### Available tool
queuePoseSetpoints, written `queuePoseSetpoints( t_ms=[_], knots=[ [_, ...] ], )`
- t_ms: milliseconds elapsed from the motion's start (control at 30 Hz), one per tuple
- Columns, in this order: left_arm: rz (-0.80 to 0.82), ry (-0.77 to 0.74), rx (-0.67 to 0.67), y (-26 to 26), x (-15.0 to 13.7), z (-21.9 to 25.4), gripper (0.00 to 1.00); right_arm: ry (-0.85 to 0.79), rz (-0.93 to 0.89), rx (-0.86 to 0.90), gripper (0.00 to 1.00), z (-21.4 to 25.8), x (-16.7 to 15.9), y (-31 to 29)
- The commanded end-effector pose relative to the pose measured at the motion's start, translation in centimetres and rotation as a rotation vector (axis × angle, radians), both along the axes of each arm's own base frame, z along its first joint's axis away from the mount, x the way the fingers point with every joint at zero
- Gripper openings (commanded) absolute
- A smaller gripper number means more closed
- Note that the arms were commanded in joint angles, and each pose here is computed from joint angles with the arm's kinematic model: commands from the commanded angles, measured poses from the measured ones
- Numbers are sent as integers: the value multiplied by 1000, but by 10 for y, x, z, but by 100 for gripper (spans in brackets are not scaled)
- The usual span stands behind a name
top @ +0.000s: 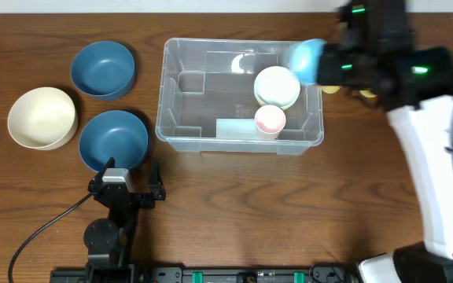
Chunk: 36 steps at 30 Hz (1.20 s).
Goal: Pack container
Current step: 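Grasp the light-blue cup and lower it into the pink cup, then release the light-blue cup and move the right gripper to the white cup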
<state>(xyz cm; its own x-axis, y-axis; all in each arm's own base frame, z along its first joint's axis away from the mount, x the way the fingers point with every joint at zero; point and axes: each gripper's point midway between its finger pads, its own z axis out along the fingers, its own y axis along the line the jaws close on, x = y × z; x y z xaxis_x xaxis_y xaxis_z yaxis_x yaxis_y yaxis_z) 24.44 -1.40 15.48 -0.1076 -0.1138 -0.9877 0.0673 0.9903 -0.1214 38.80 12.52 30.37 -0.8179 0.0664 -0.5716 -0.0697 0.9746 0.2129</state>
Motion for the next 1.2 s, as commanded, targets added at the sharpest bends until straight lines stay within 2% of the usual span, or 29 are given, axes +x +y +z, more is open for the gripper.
queuePoseSetpoints(
  t_ms=[0,267,667,1033,1100,1167],
  knots=[
    [-16,46,8,-3,-1,-16,98,91,9,-60,1,-40,4,29],
    [-16,46,8,-3,-1,-16,98,292,48,-134,1,-108,-5,58],
    [-16,46,8,-3,-1,-16,98,385,33,-210,1,-122,-25,42],
    [-16,46,8,-3,-1,-16,98,398,32,-217,1,-149,-23,42],
    [-16,46,8,-3,-1,-16,98,399,32,-218,3,-153,-23,43],
    [-16,46,8,-3,-1,-16,98,400,32,-218,13,-157,-23,43]
  ],
)
